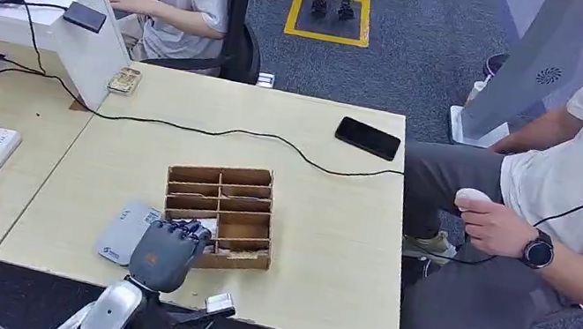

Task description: Pass the card to the sensor for recognition and then transmit it.

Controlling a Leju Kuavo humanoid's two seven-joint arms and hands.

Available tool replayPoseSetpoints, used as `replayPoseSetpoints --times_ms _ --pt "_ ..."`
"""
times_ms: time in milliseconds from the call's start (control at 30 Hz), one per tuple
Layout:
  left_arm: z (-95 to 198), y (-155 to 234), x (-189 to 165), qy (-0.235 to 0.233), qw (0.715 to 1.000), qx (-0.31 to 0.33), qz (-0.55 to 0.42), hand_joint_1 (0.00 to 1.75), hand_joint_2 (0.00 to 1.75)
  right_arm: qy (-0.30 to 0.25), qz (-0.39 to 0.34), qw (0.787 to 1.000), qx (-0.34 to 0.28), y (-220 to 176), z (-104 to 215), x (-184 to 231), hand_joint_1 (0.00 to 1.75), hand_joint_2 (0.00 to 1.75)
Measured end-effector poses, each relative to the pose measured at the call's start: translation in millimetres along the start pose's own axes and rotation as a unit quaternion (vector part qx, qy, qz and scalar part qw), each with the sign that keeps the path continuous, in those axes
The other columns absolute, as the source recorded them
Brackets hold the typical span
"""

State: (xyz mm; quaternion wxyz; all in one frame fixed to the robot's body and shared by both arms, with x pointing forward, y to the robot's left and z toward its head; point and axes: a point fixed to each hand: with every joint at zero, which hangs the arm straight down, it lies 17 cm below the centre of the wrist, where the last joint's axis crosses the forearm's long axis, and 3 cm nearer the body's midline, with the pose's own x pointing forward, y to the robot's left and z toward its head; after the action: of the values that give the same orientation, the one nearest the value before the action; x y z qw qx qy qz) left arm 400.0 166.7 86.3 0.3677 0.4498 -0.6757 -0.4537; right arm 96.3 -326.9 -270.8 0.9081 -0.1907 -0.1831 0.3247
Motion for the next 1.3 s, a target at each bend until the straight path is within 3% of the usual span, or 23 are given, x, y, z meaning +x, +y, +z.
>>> replayPoseSetpoints --times_ms 733,1300 --pt "-20.8 48.4 12.7 -0.016 0.997 0.06 0.055 1.75 1.75 -0.002 -0.001 1.0 0.001 3.4 0.9 3.6 0.0 1.75" --pt "-25.1 63.5 12.3 -0.012 0.994 0.081 0.072 1.75 1.75 -0.002 -0.002 1.0 -0.001 4.4 1.4 5.5 0.0 1.75"
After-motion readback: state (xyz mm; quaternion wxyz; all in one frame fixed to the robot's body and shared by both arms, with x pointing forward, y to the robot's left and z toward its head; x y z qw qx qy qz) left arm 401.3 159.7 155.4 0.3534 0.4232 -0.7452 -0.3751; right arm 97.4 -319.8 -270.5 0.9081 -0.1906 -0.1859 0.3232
